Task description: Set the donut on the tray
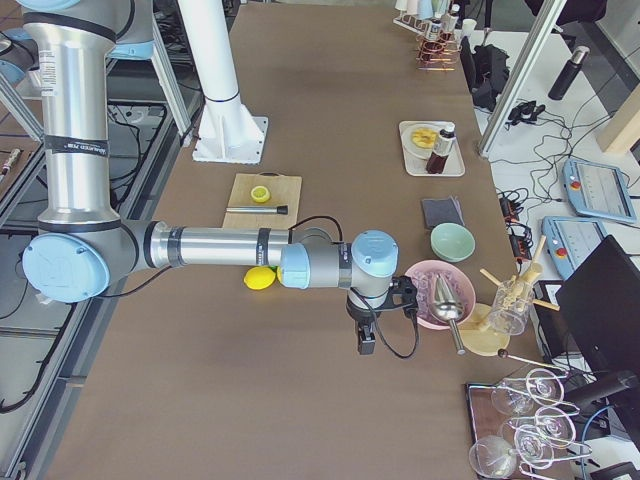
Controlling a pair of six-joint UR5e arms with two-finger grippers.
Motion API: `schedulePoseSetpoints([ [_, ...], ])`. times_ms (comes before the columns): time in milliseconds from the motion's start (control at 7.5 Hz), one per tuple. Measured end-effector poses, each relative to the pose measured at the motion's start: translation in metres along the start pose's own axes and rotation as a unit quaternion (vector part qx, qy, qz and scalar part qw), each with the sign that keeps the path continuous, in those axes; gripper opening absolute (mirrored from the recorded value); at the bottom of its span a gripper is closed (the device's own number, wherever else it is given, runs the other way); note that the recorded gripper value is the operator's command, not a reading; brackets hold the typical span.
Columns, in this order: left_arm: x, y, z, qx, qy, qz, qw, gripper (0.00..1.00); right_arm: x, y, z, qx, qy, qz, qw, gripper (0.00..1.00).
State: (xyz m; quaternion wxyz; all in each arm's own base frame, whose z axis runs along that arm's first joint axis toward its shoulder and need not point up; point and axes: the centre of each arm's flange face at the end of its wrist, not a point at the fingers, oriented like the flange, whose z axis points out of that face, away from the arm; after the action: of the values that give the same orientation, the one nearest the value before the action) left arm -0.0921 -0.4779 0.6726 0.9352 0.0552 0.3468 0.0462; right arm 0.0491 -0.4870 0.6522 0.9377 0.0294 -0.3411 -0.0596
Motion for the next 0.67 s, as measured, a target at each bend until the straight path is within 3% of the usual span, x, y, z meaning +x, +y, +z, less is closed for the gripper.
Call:
schedulePoseSetpoints([
  [667,-0.005,0.0042,0.0067,-0.007,0.002,-0.008,0.9999,0.99,0.0045,0.0107,0.0064,-0.007,-0.001,0.006,1.0,1.0],
])
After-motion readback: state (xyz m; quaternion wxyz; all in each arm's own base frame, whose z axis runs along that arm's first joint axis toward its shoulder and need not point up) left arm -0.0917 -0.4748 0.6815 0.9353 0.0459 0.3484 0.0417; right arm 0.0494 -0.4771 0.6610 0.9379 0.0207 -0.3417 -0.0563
